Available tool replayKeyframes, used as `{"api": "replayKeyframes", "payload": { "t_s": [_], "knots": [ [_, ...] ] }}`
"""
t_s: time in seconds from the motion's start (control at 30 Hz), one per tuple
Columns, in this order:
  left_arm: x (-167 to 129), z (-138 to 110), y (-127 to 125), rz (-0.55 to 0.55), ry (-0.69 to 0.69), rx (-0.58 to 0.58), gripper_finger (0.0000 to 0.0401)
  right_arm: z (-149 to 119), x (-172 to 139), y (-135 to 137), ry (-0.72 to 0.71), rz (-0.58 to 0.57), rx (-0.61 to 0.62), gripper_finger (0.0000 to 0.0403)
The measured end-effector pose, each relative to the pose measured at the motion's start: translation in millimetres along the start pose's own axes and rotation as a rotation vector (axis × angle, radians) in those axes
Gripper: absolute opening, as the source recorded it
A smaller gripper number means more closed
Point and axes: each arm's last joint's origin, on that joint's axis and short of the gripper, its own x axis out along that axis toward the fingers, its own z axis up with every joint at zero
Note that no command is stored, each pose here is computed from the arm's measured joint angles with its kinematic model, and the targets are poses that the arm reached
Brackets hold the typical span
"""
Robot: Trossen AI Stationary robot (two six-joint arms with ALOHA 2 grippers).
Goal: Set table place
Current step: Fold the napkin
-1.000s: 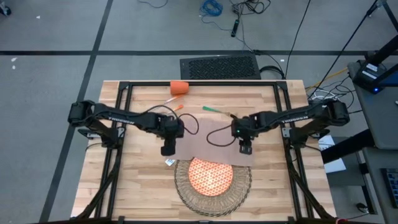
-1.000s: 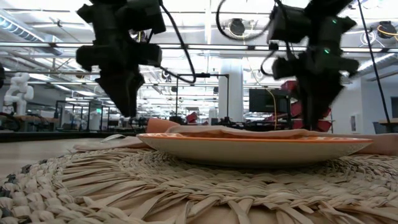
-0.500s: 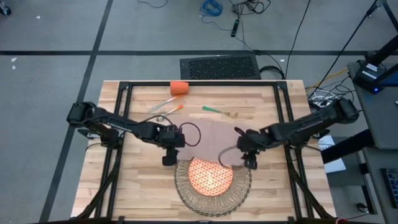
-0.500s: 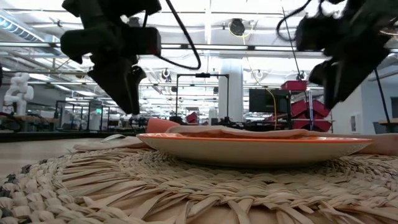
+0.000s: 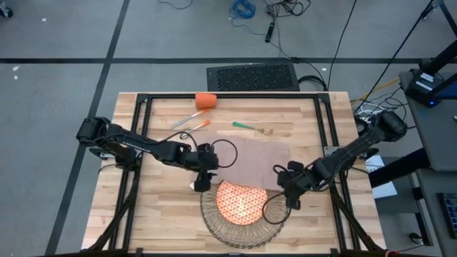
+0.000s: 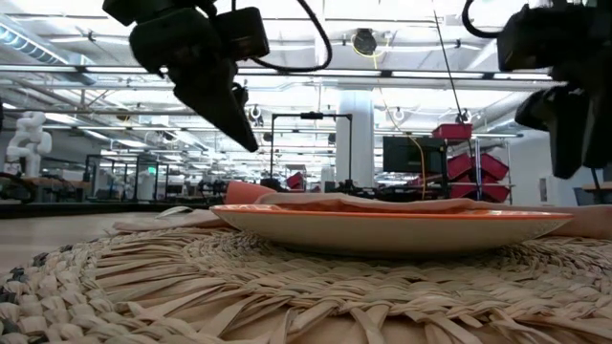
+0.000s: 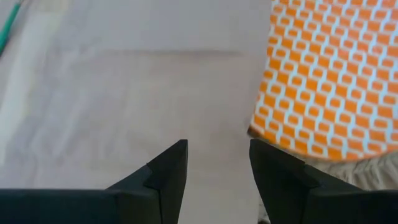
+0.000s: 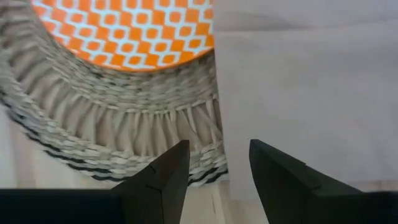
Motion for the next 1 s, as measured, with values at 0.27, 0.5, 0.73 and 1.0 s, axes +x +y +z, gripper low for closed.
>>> {"api": "replayKeyframes", "payload": {
  "t_s": [0.27,0.5,0.73,1.0],
  "knots": [
    [0.0,2.0,-0.4,-0.003,-0.020,-0.007,0.0160,-5.2,15.6,2.5,0.051,-0.071,-0.024,0.0154],
    [0.0,2.0,-0.5,-0.004,-0.020,-0.010,0.0160,-6.5,21.6,2.3,0.074,-0.095,-0.014,0.0154],
    [-0.1,2.7,-1.2,-0.009,-0.029,-0.028,0.0160,-11.0,32.5,4.7,0.113,-0.127,-0.019,0.0154],
    [-0.2,5.7,-1.5,-0.014,-0.059,-0.031,0.0160,-13.4,36.5,3.6,0.117,-0.176,-0.005,0.0140]
  ]
}}
